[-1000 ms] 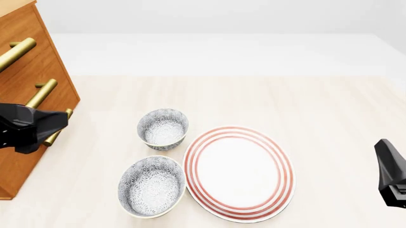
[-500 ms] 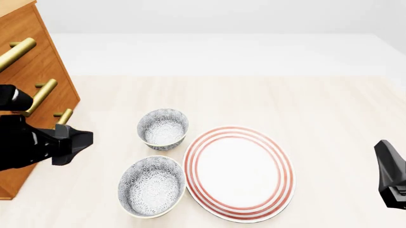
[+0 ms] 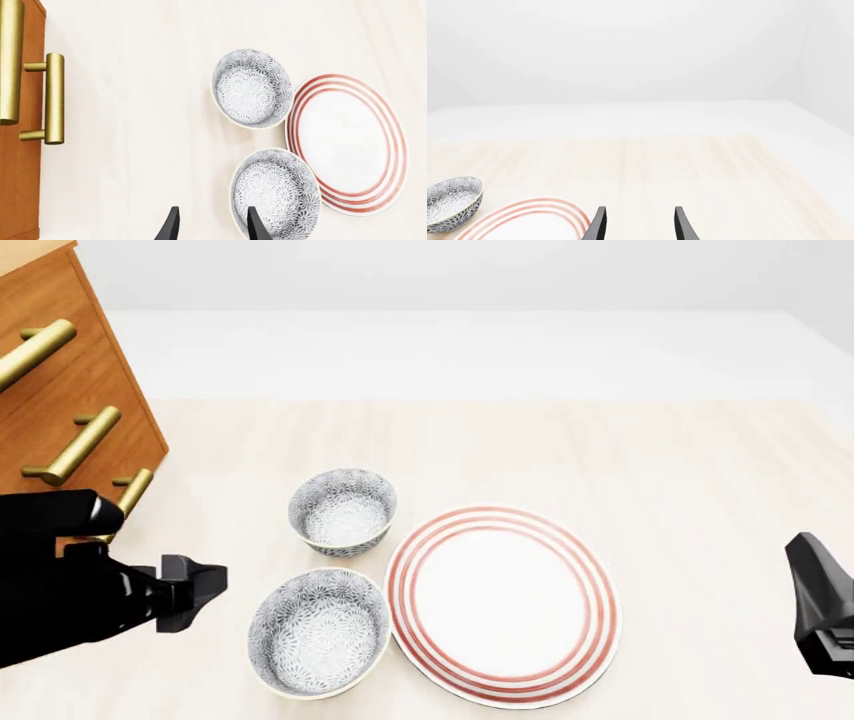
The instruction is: Stack the bowl in the middle on the bowl at the back.
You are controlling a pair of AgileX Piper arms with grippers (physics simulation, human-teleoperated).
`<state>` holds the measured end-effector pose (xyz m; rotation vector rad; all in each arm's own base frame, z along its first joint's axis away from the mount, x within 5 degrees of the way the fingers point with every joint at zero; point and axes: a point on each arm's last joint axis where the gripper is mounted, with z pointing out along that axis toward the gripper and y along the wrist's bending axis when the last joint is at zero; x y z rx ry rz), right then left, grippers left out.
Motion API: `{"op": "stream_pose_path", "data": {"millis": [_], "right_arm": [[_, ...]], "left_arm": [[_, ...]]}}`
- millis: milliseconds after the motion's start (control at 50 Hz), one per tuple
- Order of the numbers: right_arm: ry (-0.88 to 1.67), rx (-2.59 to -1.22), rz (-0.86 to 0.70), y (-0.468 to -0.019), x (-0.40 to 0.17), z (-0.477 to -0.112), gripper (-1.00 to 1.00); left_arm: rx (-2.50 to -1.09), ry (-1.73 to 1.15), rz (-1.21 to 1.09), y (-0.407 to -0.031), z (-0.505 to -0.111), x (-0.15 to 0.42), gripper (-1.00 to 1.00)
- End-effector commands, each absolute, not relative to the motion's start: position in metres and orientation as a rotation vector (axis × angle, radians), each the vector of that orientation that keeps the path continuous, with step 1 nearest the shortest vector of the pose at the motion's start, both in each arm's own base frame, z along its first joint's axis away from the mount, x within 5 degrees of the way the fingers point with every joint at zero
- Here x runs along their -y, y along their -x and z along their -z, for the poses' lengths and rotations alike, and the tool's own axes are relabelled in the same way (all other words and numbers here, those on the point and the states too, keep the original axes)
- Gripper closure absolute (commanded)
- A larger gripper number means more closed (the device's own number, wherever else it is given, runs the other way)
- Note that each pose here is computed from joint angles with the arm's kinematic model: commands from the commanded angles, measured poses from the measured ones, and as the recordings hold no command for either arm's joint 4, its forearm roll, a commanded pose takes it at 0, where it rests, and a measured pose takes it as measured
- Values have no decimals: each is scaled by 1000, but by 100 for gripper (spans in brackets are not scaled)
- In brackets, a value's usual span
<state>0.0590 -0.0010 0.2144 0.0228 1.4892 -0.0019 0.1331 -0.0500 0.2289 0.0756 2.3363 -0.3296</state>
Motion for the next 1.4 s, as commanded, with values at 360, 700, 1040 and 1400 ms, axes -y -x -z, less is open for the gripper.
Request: {"op": "stream_pose_path", "data": {"millis": [360, 700, 1040, 1400], "right_arm": [[-13, -1491, 4, -60, 1, -214, -100], [-15, -1490, 4, -58, 1, -214, -100], [-16, -1490, 2, -58, 1, -214, -100], [-13, -1492, -2, -58, 0, -214, -100]], "left_arm": [[-2371, -37, 390, -139, -185, 61, -100], [-2383, -63, 434, -142, -173, 73, -100], [-2409, -75, 442, -147, -151, 79, -100], [-2438, -96, 470, -146, -126, 89, -100]]}}
